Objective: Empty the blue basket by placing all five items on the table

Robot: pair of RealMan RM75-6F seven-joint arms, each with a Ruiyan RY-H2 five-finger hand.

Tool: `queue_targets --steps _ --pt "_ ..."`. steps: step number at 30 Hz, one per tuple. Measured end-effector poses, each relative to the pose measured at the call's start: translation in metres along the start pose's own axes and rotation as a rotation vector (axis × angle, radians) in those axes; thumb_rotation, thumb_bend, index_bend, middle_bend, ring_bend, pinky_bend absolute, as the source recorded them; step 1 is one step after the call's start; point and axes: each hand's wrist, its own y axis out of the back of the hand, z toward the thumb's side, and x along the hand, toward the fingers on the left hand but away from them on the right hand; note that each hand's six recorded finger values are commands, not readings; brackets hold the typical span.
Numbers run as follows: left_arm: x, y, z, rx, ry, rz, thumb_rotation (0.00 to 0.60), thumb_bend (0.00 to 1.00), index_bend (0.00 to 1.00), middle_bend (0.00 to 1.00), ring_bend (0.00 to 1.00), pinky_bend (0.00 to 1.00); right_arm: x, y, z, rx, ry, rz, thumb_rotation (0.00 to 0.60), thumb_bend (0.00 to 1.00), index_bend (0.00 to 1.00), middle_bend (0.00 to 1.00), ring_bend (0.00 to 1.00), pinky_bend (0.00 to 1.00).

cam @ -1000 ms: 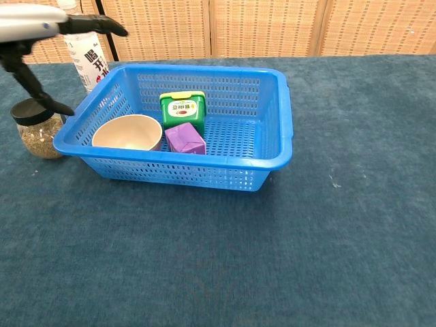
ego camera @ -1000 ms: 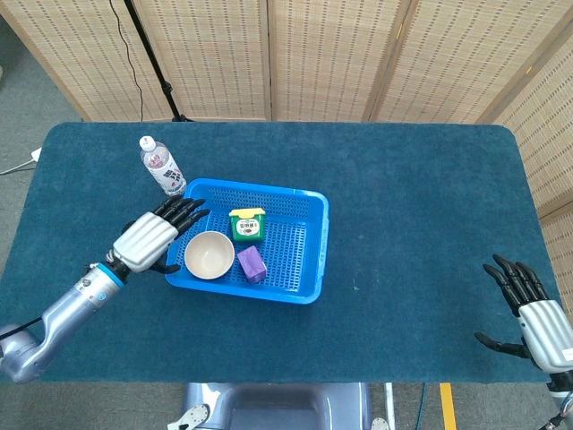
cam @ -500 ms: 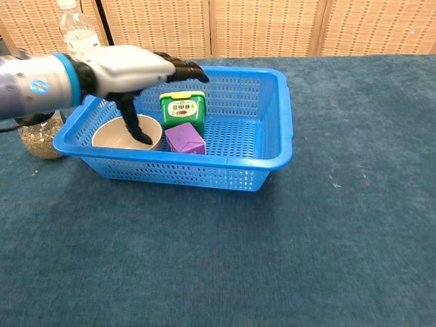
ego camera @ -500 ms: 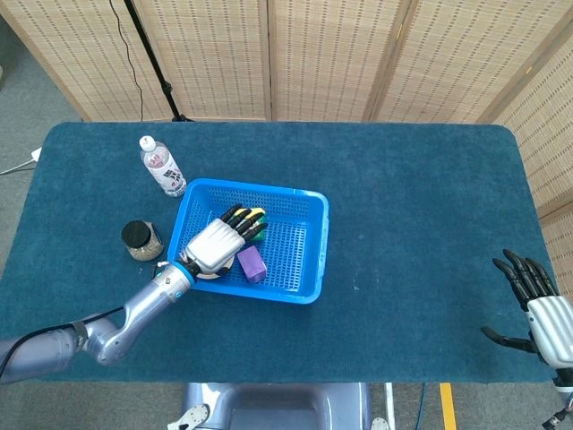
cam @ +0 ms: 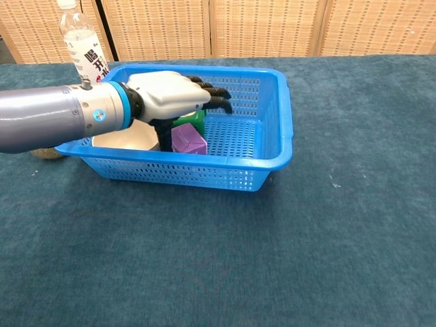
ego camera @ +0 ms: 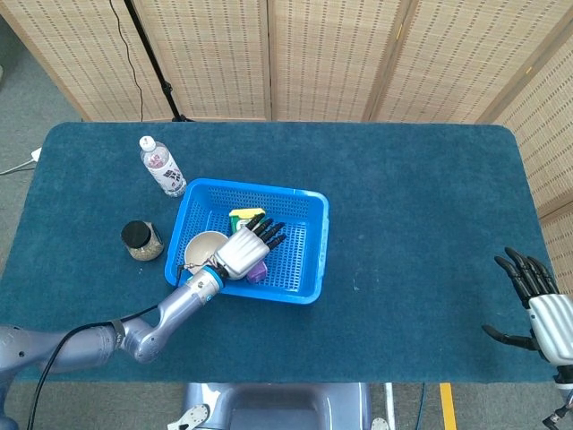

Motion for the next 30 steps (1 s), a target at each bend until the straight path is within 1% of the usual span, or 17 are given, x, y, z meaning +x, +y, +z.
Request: queue_targets --steps 1,4,7,11,14,17,20,23,25,27,30 --pt "0.001 -0.001 0.003 0.003 -0.004 -0.002 0.600 0.34 0.53 0.29 0.29 0.00 0.000 0.000 0.000 -0.001 0.000 0.000 0.600 0.00 0.00 0.00 0.03 0.00" --pt "0.004 -0.004 0.010 0.019 -0.013 -0.004 0.600 0.42 0.68 0.43 0.40 0.02 0.000 0.001 0.000 -0.004 -0.001 0.000 0.600 0.00 0.00 0.00 0.04 0.00" --pt "0.005 -0.004 0.013 0.027 -0.010 0.008 0.600 0.44 0.75 0.48 0.45 0.05 0.000 0.001 0.000 -0.008 0.001 0.000 0.600 0.00 0.00 0.00 0.04 0.00" --pt "0.002 0.003 0.013 0.022 -0.003 0.044 0.600 0.45 0.76 0.48 0.45 0.07 0.001 0.002 0.001 -0.012 0.005 0.002 0.600 0.00 0.00 0.00 0.04 0.00" --pt "-0.003 0.013 0.011 0.002 -0.003 0.075 0.600 0.45 0.76 0.48 0.45 0.08 0.002 0.001 0.002 -0.014 0.010 0.004 0.600 0.00 0.00 0.00 0.04 0.00" --pt "-0.013 0.029 0.005 -0.028 0.001 0.124 0.600 0.45 0.76 0.48 0.45 0.10 0.002 0.001 0.004 -0.015 0.016 0.003 0.600 0.00 0.00 0.00 0.04 0.00" --pt "-0.029 0.049 -0.005 -0.063 0.009 0.182 0.600 0.45 0.76 0.48 0.45 0.11 0.004 0.002 0.006 -0.017 0.025 0.001 0.600 0.00 0.00 0.00 0.04 0.00" --pt "-0.052 0.069 -0.023 -0.082 0.025 0.237 0.600 0.45 0.76 0.48 0.45 0.13 0.005 0.003 0.009 -0.018 0.034 -0.001 0.600 0.00 0.00 0.00 0.04 0.00" --pt "-0.072 0.080 -0.040 -0.084 0.044 0.271 0.600 0.45 0.76 0.48 0.45 0.19 0.007 0.004 0.011 -0.020 0.042 -0.003 0.600 0.00 0.00 0.00 0.04 0.00" --pt "-0.095 0.086 -0.057 -0.075 0.063 0.300 0.600 0.45 0.76 0.48 0.45 0.20 0.008 0.004 0.013 -0.021 0.049 -0.005 0.600 0.00 0.00 0.00 0.04 0.00" --pt "-0.132 0.085 -0.080 -0.074 0.093 0.322 0.600 0.45 0.75 0.48 0.45 0.22 0.011 0.005 0.016 -0.023 0.059 -0.008 0.600 0.00 0.00 0.00 0.04 0.00"
